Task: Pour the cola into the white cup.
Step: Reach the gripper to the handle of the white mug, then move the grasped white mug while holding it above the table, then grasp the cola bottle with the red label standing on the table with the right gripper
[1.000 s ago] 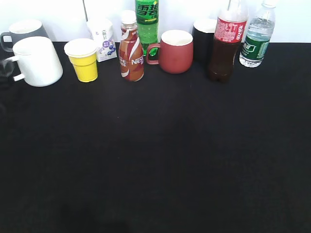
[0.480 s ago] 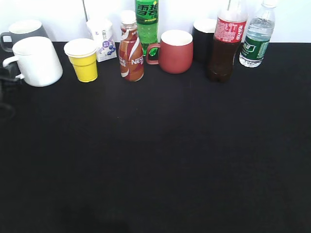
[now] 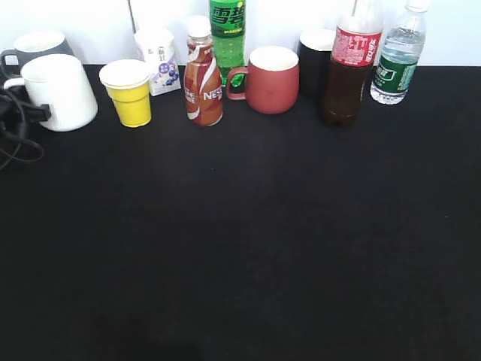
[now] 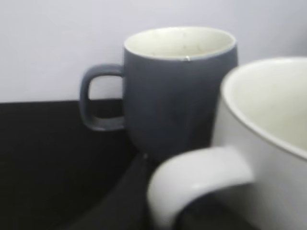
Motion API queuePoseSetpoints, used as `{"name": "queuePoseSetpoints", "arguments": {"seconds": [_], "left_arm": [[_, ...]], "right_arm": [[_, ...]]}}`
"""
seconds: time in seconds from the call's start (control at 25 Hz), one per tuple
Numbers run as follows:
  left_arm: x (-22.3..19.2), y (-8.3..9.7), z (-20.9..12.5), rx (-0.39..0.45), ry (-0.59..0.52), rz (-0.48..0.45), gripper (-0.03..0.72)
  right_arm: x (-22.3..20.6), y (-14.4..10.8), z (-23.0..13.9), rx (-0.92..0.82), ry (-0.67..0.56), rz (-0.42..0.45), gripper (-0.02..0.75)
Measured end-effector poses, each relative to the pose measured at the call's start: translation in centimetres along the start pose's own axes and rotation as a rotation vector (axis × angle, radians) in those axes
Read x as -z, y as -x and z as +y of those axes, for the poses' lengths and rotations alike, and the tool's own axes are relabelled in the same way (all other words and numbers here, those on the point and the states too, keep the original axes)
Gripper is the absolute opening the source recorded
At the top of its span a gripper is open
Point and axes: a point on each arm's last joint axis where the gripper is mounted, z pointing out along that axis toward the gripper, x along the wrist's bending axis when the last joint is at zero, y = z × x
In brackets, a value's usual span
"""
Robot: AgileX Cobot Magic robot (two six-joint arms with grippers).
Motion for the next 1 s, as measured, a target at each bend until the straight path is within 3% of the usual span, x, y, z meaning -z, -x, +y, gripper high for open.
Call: {"name": "queuePoseSetpoints", "arguments": {"seconds": [0.28,0.36,0.44,0.52,0.6,0.72,0.84,0.92,1.0], "left_arm": [[0.9,0.6,0.6,-0.027,0.016,-0.063,0.051],[2.8,0.8,1.9,-0.03,0.034,-0.068,0.051],[5.3,1.0,3.4,-0.033,0.066,-0.076,0.051],[8.4,1.9,4.5,-0.075,0.081,-0.148,0.051],[11.4,3.1,5.0,-0.11,0.092,-0.248,0.051],[13.7,4.2,4.6,-0.081,0.076,-0.368,0.05],[14.2,5.2,4.5,-0.065,0.07,-0.484,0.05],[14.2,5.2,4.6,-0.053,0.077,-0.488,0.05],[14.3,5.4,4.7,-0.051,0.078,-0.493,0.05]], "right_arm": [[0.1,0.0,0.2,-0.001,0.015,0.001,0.585],[0.5,0.0,1.0,-0.001,0.087,0.004,0.585],[0.7,-0.1,2.5,-0.002,0.233,0.013,0.585],[-0.7,-0.3,4.6,0.002,0.314,0.021,0.585],[-4.2,-0.8,6.6,-0.031,0.398,0.06,0.585],[-11.4,-1.2,7.3,-0.054,0.495,0.07,0.585],[-19.0,-1.7,6.5,-0.04,0.454,0.078,0.585],[-23.5,-2.5,5.2,0.003,0.394,0.117,0.585],[-27.2,-4.9,4.7,0.064,0.336,0.175,0.585]]}}
